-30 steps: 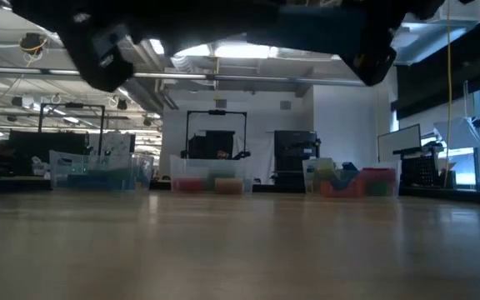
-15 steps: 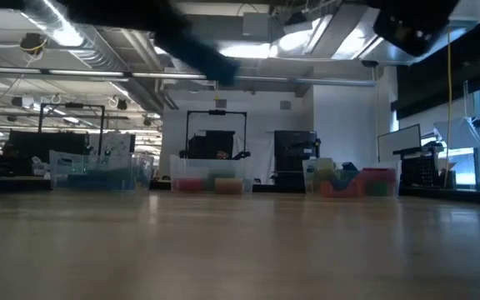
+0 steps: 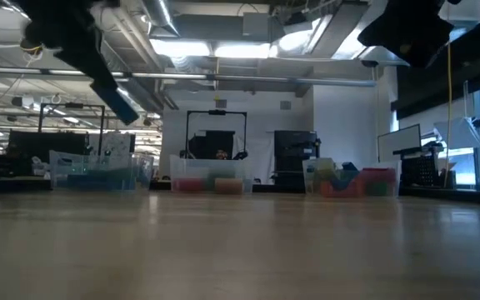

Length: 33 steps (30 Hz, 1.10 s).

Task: Sort blocks by size
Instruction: Put the blue rectangular block into the left transparent bin

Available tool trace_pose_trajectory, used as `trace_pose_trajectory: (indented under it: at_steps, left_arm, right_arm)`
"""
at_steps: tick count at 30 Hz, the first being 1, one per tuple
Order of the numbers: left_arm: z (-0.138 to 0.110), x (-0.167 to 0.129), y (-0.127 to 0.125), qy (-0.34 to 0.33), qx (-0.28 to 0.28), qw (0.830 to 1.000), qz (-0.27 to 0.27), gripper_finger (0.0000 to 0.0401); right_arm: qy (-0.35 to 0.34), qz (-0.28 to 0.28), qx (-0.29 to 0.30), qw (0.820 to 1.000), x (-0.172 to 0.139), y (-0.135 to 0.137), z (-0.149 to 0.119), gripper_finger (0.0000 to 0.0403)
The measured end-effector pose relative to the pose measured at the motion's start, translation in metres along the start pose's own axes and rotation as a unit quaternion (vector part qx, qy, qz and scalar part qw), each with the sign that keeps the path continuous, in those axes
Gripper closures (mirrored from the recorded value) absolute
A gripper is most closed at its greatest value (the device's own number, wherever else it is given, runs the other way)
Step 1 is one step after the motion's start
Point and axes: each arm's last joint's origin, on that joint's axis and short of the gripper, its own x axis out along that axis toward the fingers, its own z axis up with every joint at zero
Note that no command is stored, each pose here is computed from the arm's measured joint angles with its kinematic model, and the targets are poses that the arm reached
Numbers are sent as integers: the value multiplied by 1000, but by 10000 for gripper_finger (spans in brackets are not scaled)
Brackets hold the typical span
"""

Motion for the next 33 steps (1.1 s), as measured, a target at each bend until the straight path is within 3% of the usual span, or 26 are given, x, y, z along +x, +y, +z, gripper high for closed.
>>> trace_pose_trajectory:
  at_steps: [8, 15, 20, 27, 33]
  left_arm:
    - [-6, 30, 49, 70, -91, 979, 169, 344]
    - [-23, 70, 100, 143, -135, 942, 273, 346]
    - [-30, 93, 127, 143, -175, 933, 279, 333]
    - [-41, 102, 151, 162, -200, 917, 306, 322]
    - [-45, 103, 154, 178, -203, 923, 274, 308]
  right_arm:
    - [-5, -9, -1, 1000, 0, -1, 0, 139]
    - [-2, -13, -2, 1000, 0, -2, -1, 139]
    - [3, -19, -5, 1000, 0, -3, -2, 139]
    - [1, -23, -5, 1000, 0, -3, -2, 139]
    - [9, -28, -8, 1000, 0, -4, -4, 139]
